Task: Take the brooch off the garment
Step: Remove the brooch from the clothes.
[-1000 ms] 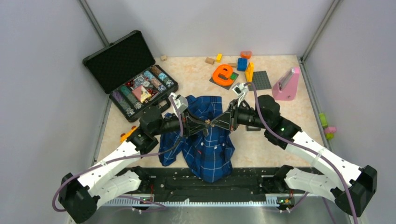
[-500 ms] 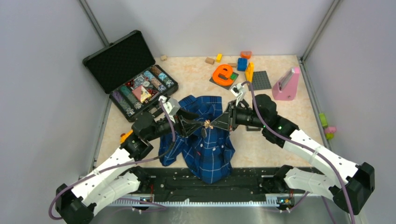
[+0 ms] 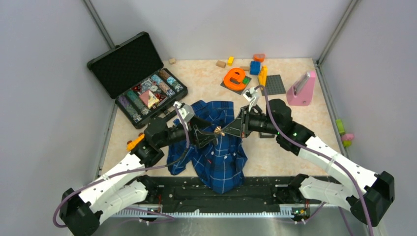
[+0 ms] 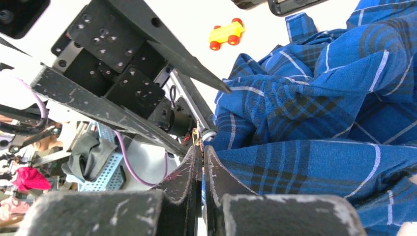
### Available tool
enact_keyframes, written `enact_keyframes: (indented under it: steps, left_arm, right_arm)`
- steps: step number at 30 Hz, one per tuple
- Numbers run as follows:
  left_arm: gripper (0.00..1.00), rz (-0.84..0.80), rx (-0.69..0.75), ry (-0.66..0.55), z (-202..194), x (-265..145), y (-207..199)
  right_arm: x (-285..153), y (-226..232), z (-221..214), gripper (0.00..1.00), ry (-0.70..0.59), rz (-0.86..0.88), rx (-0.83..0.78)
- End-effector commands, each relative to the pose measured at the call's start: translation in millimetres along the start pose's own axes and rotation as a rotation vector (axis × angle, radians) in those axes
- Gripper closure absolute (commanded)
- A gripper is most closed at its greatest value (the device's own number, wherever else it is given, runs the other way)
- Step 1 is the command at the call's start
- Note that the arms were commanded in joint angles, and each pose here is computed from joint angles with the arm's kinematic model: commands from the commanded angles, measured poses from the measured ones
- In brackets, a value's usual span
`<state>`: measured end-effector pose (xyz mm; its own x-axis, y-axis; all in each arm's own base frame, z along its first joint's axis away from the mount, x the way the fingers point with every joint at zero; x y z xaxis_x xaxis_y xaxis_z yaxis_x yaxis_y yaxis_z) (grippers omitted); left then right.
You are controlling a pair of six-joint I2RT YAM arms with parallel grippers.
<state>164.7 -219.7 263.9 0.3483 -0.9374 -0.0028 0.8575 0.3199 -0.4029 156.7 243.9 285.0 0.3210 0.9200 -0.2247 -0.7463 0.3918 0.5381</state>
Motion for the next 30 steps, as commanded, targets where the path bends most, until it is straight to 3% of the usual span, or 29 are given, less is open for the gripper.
enact_keyframes:
  steps: [1,9,30]
  left_arm:
    - [0.37,-0.036,-0.003,-0.092,13.8,-4.1,-11.2]
    - [0.4,0.0,0.034,-0.06,7.6,-7.0,-5.5]
    - [0.44,-0.128,0.022,0.058,5.1,17.5,-9.4]
  right_arm:
    - [-8.1,7.1,21.3,1.0,-0.077,-0.008,-0.066]
    - [-7.8,9.1,22.5,1.0,-0.061,0.003,-0.072]
    - [-1.6,5.6,20.2,1.0,-0.041,0.012,-0.071]
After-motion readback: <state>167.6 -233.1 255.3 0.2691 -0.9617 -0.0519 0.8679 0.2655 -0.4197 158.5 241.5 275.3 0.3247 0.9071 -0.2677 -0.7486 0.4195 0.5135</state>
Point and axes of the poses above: each gripper's point midway between its finger pads, its own x axis out along the fingers, its own y axis along the line the jaws close on, z = x × y, the point moved 6 cm from there along -x, back along the fingers, and after that the axes turned 11 degrees about -x, right-handed, at the moved point
